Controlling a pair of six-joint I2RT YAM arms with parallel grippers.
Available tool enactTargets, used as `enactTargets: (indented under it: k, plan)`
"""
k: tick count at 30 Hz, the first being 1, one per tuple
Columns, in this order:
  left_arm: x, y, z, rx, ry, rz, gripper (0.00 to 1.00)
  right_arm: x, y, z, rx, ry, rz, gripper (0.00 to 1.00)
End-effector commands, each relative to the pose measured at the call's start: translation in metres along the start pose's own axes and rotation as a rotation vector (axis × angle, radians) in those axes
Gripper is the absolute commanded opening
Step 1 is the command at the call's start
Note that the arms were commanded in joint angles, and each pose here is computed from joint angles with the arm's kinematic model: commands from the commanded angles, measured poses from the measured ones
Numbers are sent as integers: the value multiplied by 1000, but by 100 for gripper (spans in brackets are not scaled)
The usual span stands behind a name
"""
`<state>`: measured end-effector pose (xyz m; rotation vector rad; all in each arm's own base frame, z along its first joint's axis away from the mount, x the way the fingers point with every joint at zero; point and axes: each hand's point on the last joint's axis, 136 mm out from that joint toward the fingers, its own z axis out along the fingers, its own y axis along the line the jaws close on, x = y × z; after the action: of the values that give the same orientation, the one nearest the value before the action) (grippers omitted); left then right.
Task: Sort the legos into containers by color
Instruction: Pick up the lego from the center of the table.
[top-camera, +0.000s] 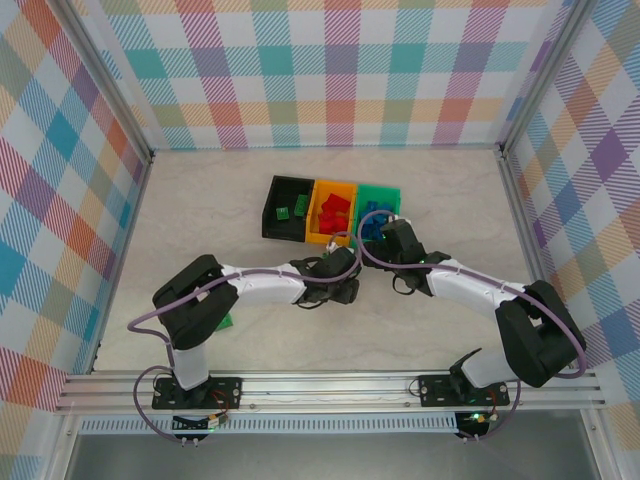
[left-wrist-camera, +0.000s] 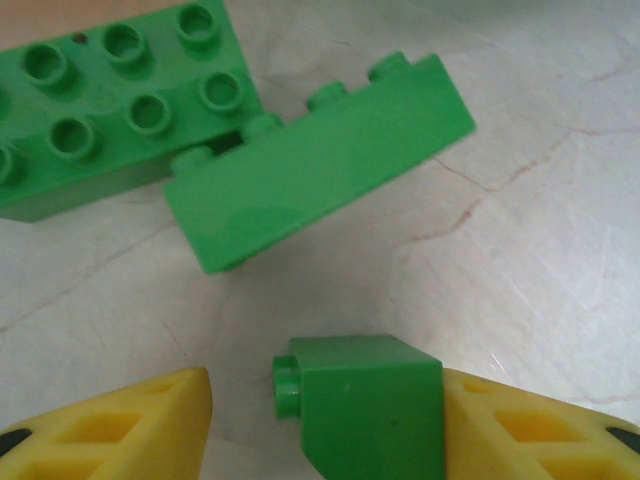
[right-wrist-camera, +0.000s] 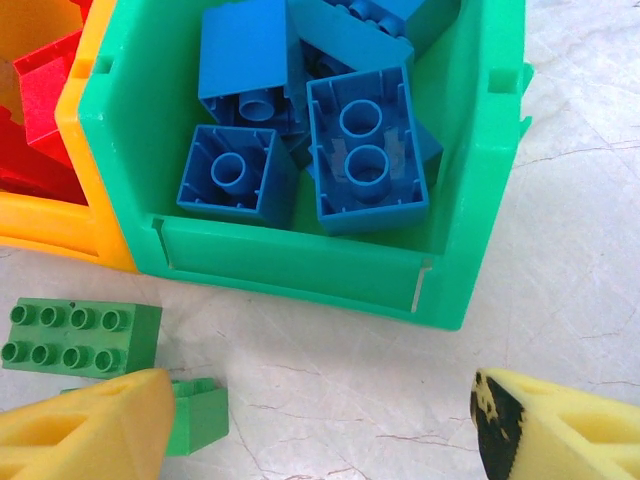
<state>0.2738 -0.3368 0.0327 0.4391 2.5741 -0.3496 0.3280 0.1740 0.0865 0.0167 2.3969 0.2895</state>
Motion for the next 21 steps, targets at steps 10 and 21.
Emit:
enactTargets:
  k: [10,21]
  plan:
    - [-5,-6,18,19,29,-23,55,1,2,-2,-16,3,-3,78]
    - [-5,2,12,-6,11,-37,48,0,3,-3,-24,-2,-1,78]
